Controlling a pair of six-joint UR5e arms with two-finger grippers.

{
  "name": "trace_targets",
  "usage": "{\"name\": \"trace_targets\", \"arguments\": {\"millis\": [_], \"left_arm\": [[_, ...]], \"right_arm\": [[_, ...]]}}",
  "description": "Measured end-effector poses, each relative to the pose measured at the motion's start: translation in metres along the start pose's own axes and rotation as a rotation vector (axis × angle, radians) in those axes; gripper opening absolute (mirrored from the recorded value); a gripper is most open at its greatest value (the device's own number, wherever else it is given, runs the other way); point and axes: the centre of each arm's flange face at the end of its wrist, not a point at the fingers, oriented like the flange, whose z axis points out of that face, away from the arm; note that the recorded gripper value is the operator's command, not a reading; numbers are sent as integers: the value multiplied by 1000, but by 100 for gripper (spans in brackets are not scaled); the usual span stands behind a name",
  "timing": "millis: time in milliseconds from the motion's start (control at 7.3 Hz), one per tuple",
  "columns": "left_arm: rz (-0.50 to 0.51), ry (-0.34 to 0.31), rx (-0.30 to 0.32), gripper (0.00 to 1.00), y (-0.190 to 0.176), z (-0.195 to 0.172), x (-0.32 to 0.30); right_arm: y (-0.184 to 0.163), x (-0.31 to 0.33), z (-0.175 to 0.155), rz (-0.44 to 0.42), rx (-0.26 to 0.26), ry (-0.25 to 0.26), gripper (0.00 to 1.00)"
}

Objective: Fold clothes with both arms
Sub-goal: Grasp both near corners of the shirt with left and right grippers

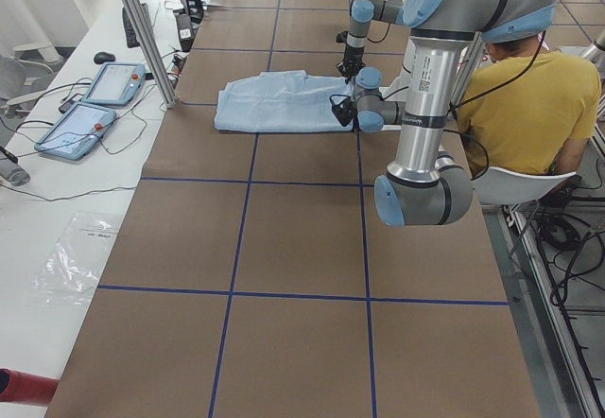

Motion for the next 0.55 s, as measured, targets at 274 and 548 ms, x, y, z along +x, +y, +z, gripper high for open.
{"name": "trace_targets", "arguments": {"millis": [274,548], "left_arm": [[1,4,-4,0,1,-3,1],[5,48,-29,0,8,-29,10]], "right_arm": [[-1,0,0,0,1,1,0],[-1,1,-6,2,-4,-3,0]]}}
